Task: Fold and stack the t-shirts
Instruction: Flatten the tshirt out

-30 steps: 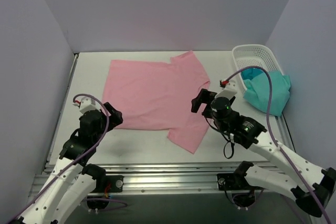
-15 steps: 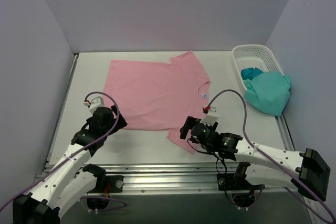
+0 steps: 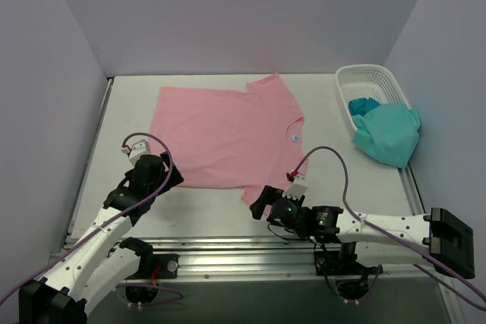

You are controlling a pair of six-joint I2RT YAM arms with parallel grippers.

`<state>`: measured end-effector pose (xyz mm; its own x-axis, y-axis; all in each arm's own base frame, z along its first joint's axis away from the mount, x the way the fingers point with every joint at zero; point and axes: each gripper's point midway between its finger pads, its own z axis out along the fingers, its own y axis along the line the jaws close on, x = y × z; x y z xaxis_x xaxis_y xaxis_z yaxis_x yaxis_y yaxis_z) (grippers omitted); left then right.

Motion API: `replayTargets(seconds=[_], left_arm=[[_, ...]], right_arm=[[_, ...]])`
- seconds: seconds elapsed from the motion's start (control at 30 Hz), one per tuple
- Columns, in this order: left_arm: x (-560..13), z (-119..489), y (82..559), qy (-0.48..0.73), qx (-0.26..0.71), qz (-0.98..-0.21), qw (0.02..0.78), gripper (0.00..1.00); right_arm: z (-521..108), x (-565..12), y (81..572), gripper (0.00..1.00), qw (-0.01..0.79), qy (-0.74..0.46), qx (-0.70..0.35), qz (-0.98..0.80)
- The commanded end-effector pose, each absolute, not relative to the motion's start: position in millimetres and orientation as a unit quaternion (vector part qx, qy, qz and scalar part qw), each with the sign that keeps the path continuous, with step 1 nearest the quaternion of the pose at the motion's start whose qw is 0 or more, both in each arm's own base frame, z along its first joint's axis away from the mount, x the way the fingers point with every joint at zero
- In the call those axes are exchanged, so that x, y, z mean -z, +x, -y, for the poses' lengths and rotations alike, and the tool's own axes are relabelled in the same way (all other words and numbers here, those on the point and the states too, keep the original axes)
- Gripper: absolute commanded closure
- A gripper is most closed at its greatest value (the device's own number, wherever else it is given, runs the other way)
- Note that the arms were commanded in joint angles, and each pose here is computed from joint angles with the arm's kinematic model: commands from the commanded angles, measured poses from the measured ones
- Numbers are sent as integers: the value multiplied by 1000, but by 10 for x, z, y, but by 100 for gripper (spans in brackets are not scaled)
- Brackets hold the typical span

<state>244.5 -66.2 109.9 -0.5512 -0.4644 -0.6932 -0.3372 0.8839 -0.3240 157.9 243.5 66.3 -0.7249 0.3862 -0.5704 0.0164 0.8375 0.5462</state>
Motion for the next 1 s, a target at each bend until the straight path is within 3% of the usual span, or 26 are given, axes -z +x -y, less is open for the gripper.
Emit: replayTargets(seconds=[0.0,0.37,0.97], left_arm=[[-1214,684,2525,-232,89,-864,438,4],[-1161,663,2567,-242,72,-868,427,4],[-1172,642,2508,-245,74,-868,426,5]], right_arm=[[-2253,-586,1437,12,355,150,-240,-891],[-1785,-327,1166,14,346,168,-177,-906],[-2064,12,1364,18,346,154,-151,-913]])
